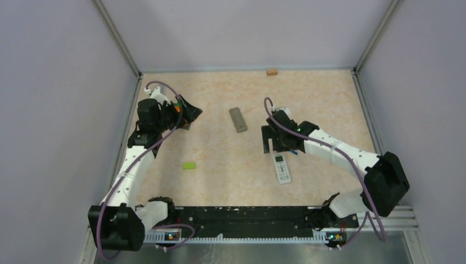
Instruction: Load the batteries into the remote control
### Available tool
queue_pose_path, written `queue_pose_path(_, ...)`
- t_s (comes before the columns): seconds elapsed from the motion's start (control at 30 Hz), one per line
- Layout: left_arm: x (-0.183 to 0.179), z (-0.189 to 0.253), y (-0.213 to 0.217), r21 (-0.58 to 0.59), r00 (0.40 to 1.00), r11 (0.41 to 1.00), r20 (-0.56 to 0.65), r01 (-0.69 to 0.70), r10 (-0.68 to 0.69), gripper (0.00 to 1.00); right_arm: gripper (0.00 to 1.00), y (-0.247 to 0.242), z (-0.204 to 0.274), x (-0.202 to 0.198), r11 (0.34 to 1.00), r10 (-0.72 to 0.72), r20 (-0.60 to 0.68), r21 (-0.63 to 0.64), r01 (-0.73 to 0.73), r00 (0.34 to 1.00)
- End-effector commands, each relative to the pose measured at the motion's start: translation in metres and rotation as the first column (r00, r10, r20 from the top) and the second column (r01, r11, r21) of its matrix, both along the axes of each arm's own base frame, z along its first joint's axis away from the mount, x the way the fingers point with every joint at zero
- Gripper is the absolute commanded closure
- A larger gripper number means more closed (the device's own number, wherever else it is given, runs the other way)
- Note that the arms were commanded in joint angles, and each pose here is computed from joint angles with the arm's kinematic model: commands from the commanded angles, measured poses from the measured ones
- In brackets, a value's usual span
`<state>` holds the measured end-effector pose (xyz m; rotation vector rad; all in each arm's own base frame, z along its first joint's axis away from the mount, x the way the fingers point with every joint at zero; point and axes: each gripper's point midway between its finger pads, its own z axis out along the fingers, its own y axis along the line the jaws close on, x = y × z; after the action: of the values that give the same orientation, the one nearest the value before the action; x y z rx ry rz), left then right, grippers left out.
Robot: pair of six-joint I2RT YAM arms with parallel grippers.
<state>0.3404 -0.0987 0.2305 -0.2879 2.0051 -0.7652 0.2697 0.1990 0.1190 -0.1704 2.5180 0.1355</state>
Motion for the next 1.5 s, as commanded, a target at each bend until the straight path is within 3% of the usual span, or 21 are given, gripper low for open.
queue_pose_path(0.0,-0.003,0.015,-0.01,-0.023,0.995,0.998,0.074,0.066,-0.064,0.01,0.12,-0.027,-0.045,-0.067,0.997,-0.057,-0.214,-0.063,0.045,0.975)
queue_pose_path(0.13,-0.007,0.009,-0.011,-0.031,0.997,0.997,0.05,0.066,-0.064,0.01,0.12,-0.023,-0.069,-0.09,0.998,-0.055,-0.284,0.013,0.062,0.957)
queue_pose_path(0.3,-0.013,0.008,-0.012,-0.036,0.996,0.996,0.049,0.076,-0.074,0.01,0.15,-0.022,-0.092,-0.091,0.999,-0.046,-0.3,-0.004,0.047,0.953)
queue_pose_path(0.47,-0.017,0.009,-0.015,-0.044,0.995,0.995,0.051,0.09,-0.088,0.01,0.38,-0.013,-0.104,-0.08,1.0,-0.022,-0.278,-0.007,0.021,0.96)
queue_pose_path(0.57,-0.019,0.007,-0.017,-0.055,0.994,0.993,0.046,0.102,-0.1,0.01,0.59,-0.009,-0.107,-0.077,1.0,-0.008,-0.266,0.009,0.01,0.964)
queue_pose_path(0.63,-0.02,0.006,-0.021,-0.071,0.992,0.99,0.04,0.123,-0.12,0.01,0.72,0.002,-0.102,-0.072,0.998,0.036,-0.243,0.056,-0.023,0.969)
queue_pose_path(0.73,-0.025,0.007,-0.033,-0.112,0.981,0.975,0.043,0.19,-0.187,0.01,0.78,0.036,-0.075,-0.061,0.969,0.184,-0.163,0.197,-0.15,0.969)
queue_pose_path(0.8,-0.031,0.009,-0.044,-0.132,0.966,0.957,0.054,0.258,-0.253,0.01,0.77,0.073,-0.044,-0.059,0.881,0.355,-0.085,0.362,-0.303,0.931)
queue_pose_path(0.93,-0.048,0.022,-0.067,-0.196,0.905,0.884,0.094,0.425,-0.415,0.01,0.78,0.132,0.035,-0.061,0.597,0.551,0.09,0.652,-0.468,0.829)
queue_pose_path(1.0,-0.057,0.035,-0.076,-0.236,0.865,0.832,0.13,0.502,-0.485,0.01,0.78,0.154,0.08,-0.054,0.432,0.582,0.221,0.731,-0.528,0.783)
queue_pose_path(1.13,-0.073,0.051,-0.086,-0.306,0.802,0.744,0.155,0.594,-0.577,0.01,0.78,0.171,0.145,-0.054,0.173,0.6,0.372,0.804,-0.57,0.708)
queue_pose_path(1.33,-0.093,0.085,-0.097,-0.365,0.725,0.63,0.257,0.686,-0.64,0.01,0.78,0.186,0.186,-0.052,-0.013,0.607,0.446,0.833,-0.553,0.658)
queue_pose_path(1.47,-0.099,0.095,-0.102,-0.401,0.705,0.588,0.284,0.703,-0.65,0.01,0.78,0.189,0.196,-0.053,-0.07,0.613,0.464,0.839,-0.54,0.64)
